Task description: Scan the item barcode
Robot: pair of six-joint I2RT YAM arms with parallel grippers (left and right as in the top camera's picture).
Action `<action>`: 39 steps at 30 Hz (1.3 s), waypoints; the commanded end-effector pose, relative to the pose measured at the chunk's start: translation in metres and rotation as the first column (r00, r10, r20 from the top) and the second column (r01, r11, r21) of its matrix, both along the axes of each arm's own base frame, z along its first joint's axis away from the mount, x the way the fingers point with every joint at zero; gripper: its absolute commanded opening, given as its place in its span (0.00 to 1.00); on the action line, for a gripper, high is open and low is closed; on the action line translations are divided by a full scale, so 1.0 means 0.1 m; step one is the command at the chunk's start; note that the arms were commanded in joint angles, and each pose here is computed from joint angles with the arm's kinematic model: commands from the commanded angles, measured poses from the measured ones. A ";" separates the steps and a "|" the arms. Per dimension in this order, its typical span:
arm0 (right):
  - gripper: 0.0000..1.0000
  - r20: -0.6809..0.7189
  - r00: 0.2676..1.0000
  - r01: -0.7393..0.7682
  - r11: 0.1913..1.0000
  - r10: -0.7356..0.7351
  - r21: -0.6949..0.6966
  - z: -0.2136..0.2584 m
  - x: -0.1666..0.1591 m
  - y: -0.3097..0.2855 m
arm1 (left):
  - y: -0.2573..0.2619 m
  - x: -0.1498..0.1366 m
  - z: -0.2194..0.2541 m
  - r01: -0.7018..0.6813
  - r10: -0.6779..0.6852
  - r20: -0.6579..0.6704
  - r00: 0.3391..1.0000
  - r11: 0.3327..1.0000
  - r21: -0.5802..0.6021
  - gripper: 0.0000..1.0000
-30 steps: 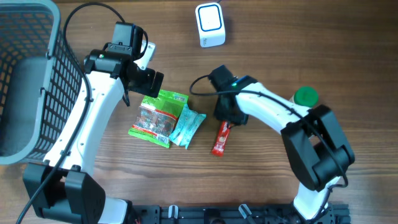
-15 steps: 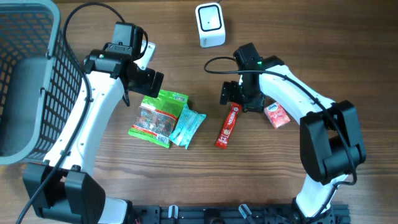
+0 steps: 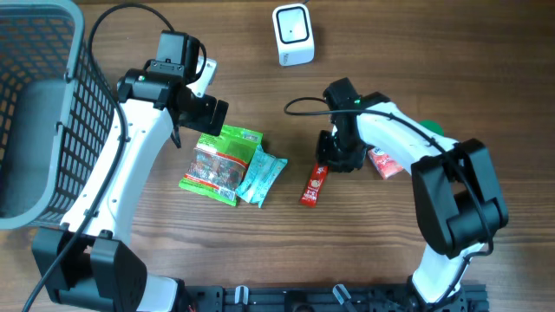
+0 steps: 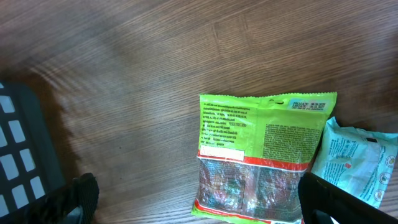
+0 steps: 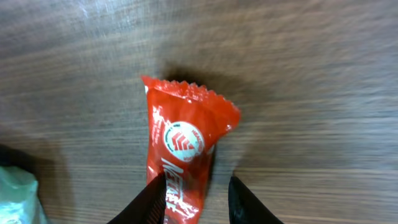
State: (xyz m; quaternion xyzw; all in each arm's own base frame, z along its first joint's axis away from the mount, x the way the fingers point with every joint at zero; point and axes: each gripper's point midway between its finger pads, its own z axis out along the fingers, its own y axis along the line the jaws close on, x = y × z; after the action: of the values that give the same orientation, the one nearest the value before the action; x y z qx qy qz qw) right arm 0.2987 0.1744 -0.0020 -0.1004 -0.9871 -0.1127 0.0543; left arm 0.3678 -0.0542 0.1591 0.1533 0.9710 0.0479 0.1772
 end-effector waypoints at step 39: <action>0.04 0.318 0.799 0.009 0.519 0.510 -0.855 0.83 0.31 -0.52 | 0.00 0.03 0.05 0.007 -0.007 0.018 1.000 1.000 0.008 1.00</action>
State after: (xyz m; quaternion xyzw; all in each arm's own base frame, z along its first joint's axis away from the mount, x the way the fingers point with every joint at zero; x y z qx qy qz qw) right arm 0.3272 0.1239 0.0922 0.0718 -0.9051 0.3258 -0.2638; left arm 0.3678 -0.0542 0.1591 0.1533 0.9710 0.0479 0.1772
